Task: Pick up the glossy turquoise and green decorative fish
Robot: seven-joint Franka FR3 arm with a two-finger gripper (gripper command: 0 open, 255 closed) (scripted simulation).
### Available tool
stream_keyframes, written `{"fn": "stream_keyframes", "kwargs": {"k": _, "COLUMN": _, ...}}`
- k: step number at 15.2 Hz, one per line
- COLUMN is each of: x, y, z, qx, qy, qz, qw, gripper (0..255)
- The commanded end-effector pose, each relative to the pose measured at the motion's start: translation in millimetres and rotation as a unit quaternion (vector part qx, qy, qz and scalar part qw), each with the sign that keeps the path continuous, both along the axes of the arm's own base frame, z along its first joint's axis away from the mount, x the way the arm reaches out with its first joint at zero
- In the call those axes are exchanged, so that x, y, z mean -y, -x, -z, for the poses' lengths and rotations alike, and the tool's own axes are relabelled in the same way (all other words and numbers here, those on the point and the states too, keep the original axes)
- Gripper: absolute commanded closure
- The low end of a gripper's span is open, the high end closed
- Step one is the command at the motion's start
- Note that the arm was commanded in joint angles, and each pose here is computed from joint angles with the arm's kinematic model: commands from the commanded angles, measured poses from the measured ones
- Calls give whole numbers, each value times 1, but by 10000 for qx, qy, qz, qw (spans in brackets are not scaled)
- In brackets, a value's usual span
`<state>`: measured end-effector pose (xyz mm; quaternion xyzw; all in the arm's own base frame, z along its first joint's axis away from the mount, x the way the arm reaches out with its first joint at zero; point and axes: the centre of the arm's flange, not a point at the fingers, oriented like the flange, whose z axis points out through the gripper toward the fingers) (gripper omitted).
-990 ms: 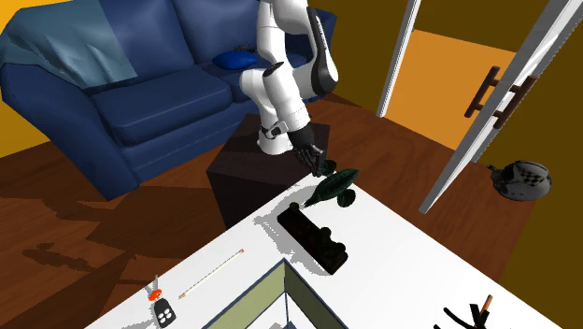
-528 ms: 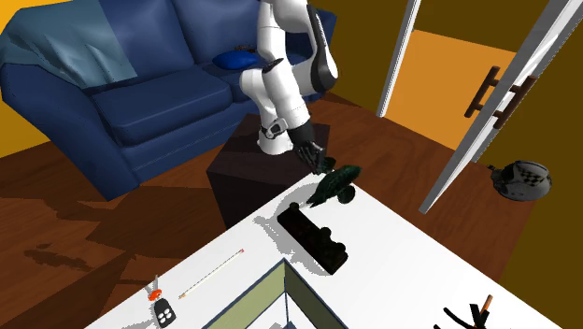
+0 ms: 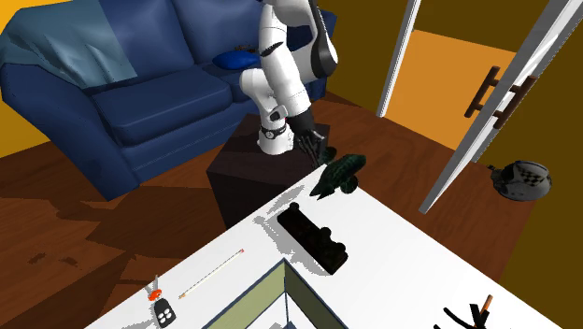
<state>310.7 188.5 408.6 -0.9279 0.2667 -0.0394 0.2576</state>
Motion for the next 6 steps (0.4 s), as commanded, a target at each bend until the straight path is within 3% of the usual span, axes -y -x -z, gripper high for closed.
{"fn": "stream_keyframes", "kwargs": {"k": 1, "x": 0, "y": 0, "z": -11, "qx": 6, "qy": -2, "qz": 3, "qw": 10000, "gripper": 255}}
{"fn": "stream_keyframes", "kwargs": {"k": 6, "x": 0, "y": 0, "z": -28, "qx": 6, "qy": -2, "qz": 3, "qw": 10000, "gripper": 255}}
